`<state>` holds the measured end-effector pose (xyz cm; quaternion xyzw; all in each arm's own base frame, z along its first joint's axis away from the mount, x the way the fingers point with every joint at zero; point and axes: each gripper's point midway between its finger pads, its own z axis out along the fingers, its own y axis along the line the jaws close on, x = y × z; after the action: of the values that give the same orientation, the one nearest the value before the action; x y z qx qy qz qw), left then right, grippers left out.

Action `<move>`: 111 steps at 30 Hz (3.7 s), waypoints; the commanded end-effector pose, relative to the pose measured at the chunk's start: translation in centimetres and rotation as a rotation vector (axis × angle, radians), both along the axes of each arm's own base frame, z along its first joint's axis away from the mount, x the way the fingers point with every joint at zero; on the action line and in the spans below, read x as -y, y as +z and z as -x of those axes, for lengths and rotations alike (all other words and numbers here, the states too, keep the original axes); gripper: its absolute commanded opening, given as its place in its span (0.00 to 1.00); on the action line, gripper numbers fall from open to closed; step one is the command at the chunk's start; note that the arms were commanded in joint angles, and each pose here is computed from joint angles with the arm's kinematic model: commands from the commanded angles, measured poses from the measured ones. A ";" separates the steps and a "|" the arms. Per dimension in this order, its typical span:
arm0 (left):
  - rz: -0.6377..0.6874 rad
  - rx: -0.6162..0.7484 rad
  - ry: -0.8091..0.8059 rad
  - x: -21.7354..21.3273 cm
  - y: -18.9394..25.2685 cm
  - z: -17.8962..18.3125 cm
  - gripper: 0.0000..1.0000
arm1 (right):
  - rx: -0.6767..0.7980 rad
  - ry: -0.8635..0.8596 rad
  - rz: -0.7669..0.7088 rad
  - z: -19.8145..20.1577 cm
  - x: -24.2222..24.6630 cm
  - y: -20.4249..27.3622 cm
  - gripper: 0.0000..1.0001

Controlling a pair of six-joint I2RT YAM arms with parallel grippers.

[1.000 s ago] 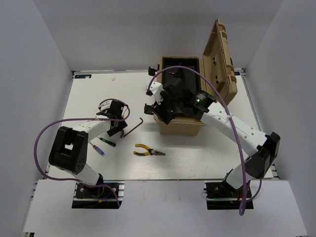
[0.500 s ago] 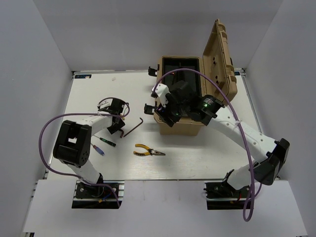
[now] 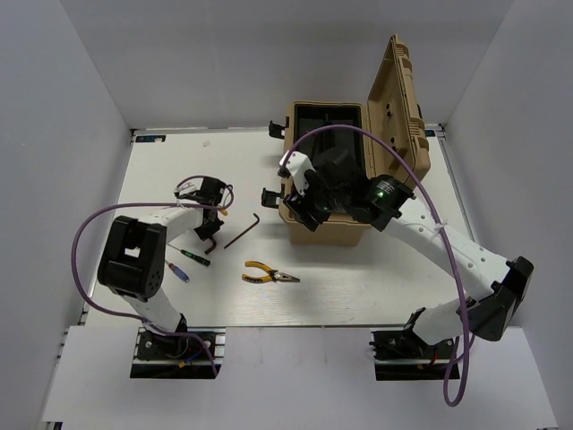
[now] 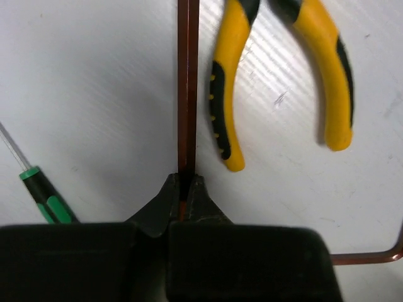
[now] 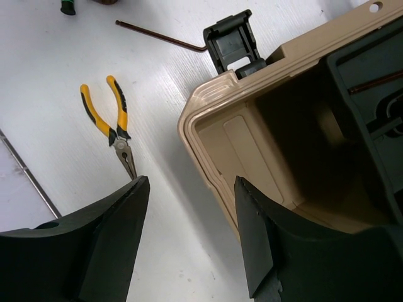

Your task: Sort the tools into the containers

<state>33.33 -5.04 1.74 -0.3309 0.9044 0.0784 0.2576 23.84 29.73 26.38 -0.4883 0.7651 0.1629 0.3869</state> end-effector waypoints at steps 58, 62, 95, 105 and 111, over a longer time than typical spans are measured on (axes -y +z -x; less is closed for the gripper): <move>0.694 0.799 -0.998 31.3 28.5 -19.5 0.00 | 0.351 -0.463 -0.002 -8.8 8.7 5.9 0.00; 0.664 0.746 -0.949 31.0 27.4 -19.5 0.00 | 0.340 -0.464 -0.004 -8.8 8.9 5.7 0.00; -0.054 0.713 -0.546 7.4 31.0 -5.2 0.47 | -0.137 0.806 -0.169 4.6 -6.3 -1.7 0.37; -0.321 0.621 -0.081 -6.8 26.1 8.0 0.86 | 0.017 0.768 0.030 0.4 -16.7 -6.0 0.56; -0.380 0.597 0.054 -9.8 23.7 11.5 0.87 | 0.108 0.991 0.163 1.1 -17.2 -12.2 0.56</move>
<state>23.89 2.03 25.66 -0.2606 0.7774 0.0998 0.5638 21.78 47.04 15.45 -0.7827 0.4964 0.2789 0.2516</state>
